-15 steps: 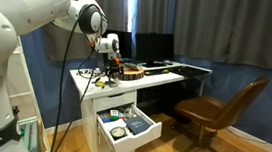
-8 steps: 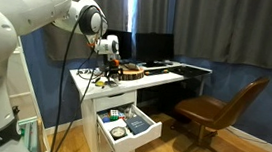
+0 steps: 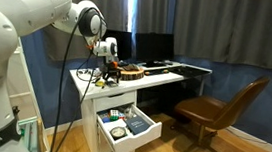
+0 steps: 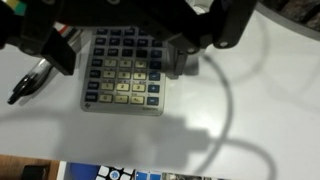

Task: Put the calculator inside the drawer

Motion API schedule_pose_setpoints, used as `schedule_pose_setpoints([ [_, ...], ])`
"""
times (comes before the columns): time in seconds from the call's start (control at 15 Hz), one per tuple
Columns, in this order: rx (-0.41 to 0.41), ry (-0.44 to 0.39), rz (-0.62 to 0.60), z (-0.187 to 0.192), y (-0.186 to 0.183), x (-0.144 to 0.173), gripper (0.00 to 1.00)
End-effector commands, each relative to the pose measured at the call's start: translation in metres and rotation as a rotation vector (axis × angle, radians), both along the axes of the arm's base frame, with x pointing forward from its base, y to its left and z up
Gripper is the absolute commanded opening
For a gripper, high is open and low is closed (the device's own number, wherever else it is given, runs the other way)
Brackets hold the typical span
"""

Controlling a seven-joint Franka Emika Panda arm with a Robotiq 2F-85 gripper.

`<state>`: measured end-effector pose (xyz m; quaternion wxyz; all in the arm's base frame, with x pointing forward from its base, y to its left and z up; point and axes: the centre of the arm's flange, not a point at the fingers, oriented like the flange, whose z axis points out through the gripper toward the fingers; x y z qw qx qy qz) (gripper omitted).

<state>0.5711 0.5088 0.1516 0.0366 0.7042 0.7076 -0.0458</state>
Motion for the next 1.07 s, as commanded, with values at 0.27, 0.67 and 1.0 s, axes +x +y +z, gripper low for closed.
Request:
schedule_pose_setpoints([
  [0.27, -0.043, 0.000, 0.017, -0.008, 0.004, 0.001, 1.00],
  [0.67, -0.067, -0.016, 0.022, -0.009, 0.001, 0.007, 0.75],
  [1.0, -0.067, -0.048, 0.025, -0.005, 0.002, 0.007, 0.53],
])
